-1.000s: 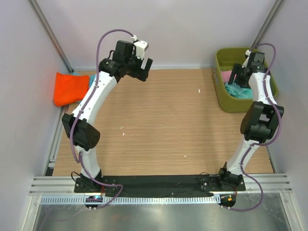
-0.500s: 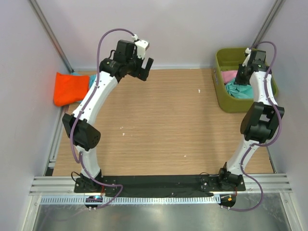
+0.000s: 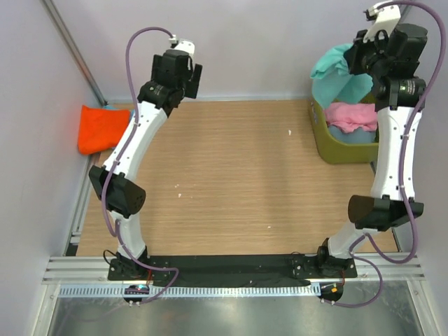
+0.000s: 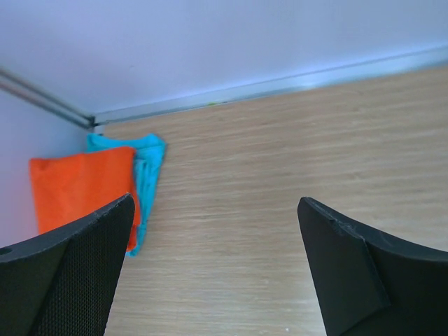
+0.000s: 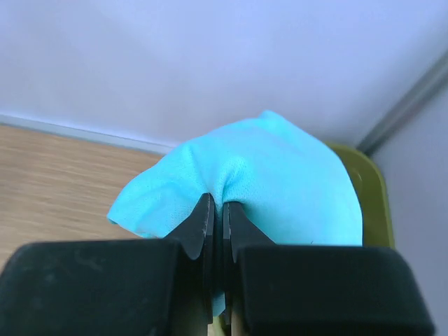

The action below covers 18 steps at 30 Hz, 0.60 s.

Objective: Fold and stack the t-shirts
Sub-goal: Move the tshirt to the center of the board

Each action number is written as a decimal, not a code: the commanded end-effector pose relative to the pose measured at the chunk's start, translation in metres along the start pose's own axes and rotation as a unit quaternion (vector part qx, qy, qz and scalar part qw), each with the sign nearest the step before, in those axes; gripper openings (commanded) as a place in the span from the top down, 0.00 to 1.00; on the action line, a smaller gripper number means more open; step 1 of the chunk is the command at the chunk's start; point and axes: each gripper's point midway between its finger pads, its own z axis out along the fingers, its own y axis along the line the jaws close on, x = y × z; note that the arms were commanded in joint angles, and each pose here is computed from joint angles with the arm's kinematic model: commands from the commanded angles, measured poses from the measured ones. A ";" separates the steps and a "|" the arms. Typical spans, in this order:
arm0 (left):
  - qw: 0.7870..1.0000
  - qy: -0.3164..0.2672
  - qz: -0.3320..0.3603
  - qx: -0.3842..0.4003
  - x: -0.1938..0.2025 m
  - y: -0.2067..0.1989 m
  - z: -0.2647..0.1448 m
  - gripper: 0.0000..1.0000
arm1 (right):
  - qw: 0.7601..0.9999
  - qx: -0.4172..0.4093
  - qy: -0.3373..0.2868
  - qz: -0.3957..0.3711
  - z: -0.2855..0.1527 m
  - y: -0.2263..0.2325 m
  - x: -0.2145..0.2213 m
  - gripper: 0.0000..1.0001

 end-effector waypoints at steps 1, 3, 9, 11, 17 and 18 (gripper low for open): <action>0.991 -0.038 -0.070 -0.110 -0.023 0.065 -0.004 0.00 | 0.992 -0.077 -0.079 -0.057 -0.029 0.058 -0.053 0.99; 0.988 -0.026 -0.082 -0.128 -0.013 0.079 0.000 0.00 | 0.987 -0.104 -0.103 -0.061 -0.039 0.085 -0.068 0.99; 0.983 -0.002 -0.093 -0.158 0.007 0.095 0.000 0.00 | 0.971 -0.175 -0.160 -0.012 -0.058 0.142 -0.106 0.96; 0.987 0.010 -0.089 -0.134 0.012 0.088 0.000 0.00 | 0.974 -0.186 -0.128 0.038 -0.045 0.149 -0.084 0.78; 0.992 0.090 -0.078 0.051 0.052 0.017 0.001 0.02 | 0.976 -0.160 0.084 0.118 0.019 0.156 0.072 0.09; 0.988 0.109 -0.074 0.082 0.062 0.005 0.000 0.13 | 0.978 -0.116 0.123 0.123 0.025 0.142 0.101 0.07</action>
